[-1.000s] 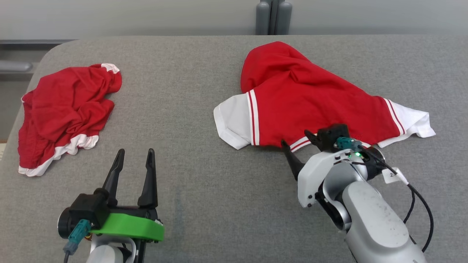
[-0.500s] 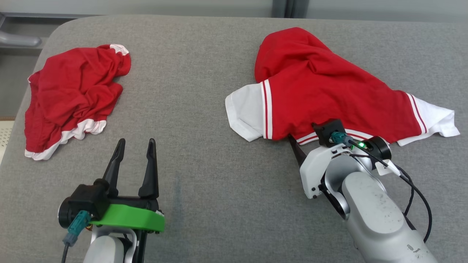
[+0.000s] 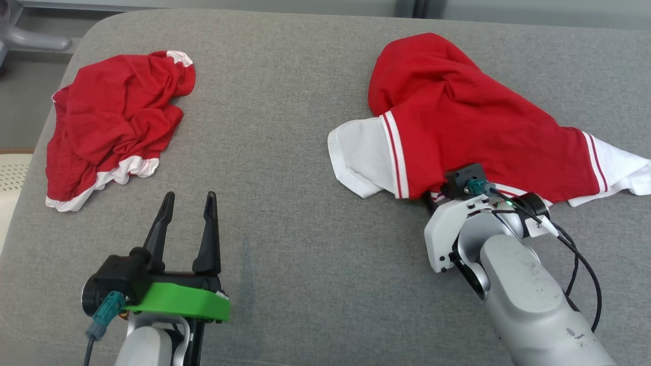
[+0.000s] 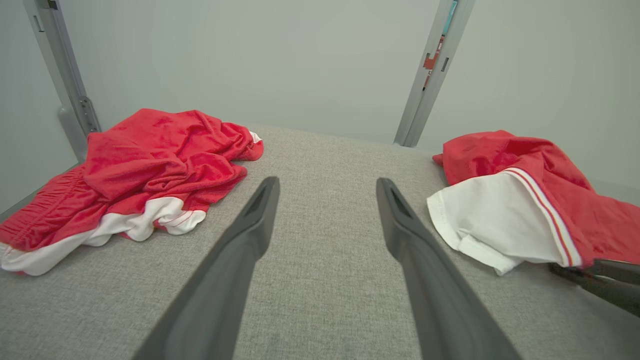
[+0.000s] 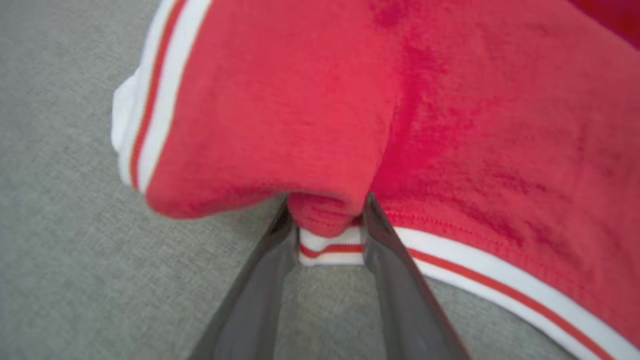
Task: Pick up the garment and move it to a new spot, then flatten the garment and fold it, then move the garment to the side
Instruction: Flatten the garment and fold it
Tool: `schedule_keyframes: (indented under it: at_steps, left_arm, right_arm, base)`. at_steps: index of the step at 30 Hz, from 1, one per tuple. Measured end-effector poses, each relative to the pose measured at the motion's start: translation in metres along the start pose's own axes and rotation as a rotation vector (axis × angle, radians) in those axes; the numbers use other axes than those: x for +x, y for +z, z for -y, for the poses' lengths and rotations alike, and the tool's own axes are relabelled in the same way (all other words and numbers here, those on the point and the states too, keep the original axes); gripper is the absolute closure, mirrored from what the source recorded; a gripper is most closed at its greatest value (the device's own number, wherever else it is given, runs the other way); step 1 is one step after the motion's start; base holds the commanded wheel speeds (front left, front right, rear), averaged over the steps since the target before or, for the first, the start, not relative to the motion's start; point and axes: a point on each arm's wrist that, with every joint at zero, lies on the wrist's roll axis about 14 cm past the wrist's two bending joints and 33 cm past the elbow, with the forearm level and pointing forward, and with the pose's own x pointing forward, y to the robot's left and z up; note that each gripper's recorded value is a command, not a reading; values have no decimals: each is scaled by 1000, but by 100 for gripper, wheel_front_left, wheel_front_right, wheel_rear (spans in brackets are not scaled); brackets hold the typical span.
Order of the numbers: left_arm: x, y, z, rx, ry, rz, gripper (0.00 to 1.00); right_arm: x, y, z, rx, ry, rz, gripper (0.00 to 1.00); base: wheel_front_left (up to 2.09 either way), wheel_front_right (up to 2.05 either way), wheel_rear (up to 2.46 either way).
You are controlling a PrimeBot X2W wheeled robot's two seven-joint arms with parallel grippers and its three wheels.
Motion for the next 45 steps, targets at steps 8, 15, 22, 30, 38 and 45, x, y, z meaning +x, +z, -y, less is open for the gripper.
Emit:
schedule_keyframes:
  at_steps: [8,15,22,30,38,45]
  left_arm:
    - [1,4,2,-3,-6,13,0]
    - [1,3,13,-14,-35,11,0]
    - [8,4,35,-21,-102,19,0]
    - [6,7,45,-21,-129,25,0]
    - [0,9,41,-17,-118,30,0]
    - [-1,13,39,-16,-111,41,0]
  right_arm:
    - [-18,18,35,36,-116,119,100]
    - [-83,1,113,46,-385,136,100]
    - [-154,4,175,-7,-615,131,100]
    - [-198,-6,198,-17,-723,59,0]
    - [-204,15,179,120,-670,178,0]
    - [-216,45,157,231,-605,381,0]
  base:
    - [0,0,0]
    - [0,0,0]
    - [0,0,0]
    - [0,0,0]
    - [0,0,0]
    - [0,0,0]
